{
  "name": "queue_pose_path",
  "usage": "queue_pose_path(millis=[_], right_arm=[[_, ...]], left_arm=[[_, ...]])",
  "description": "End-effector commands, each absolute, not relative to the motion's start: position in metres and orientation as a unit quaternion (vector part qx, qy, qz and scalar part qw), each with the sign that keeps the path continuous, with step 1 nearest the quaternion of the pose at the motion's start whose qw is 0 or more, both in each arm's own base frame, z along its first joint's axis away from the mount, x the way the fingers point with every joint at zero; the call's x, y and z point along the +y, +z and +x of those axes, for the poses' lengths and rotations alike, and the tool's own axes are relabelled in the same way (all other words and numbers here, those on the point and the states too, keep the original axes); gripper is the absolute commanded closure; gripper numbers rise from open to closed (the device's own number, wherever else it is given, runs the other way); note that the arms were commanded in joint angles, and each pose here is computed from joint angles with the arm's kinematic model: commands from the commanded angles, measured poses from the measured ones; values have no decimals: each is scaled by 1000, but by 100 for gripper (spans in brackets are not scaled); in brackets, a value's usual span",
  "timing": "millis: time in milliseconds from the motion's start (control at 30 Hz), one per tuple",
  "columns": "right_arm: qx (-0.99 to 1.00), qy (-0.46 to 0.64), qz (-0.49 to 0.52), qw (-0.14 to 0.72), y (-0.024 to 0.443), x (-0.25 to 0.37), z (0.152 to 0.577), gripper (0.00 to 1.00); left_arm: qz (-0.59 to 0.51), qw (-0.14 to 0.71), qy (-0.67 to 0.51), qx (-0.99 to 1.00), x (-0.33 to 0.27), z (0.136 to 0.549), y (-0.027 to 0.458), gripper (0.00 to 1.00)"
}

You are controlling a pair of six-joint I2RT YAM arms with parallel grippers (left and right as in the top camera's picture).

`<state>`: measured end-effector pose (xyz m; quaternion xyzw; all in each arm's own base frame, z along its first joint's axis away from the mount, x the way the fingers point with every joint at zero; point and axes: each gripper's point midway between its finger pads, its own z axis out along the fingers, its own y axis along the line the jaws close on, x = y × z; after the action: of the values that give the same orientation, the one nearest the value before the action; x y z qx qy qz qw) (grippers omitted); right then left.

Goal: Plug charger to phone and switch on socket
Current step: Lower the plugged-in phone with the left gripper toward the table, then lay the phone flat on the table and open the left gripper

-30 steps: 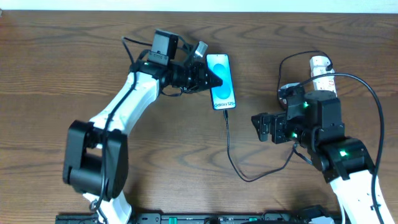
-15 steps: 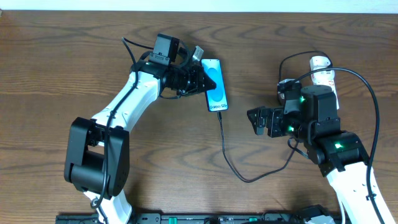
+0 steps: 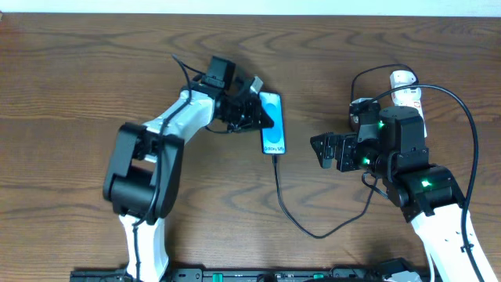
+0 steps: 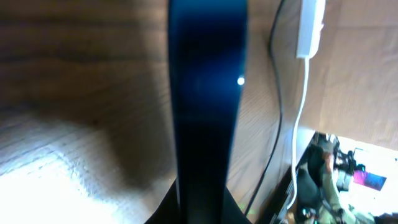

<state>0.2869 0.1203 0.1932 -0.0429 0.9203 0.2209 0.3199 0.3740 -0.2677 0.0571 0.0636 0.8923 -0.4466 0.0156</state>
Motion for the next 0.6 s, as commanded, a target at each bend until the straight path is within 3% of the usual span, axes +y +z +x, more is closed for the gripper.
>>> queue_pose_path(millis=[0,567], right_arm=[[918,226,-34,324,199,119,289,1],[915,239,-40,322,201,124,288,1]], left_arm=[[115,30,-483,867,-278,375,72,93],[137,33,-478,867,-279,378,41,92]])
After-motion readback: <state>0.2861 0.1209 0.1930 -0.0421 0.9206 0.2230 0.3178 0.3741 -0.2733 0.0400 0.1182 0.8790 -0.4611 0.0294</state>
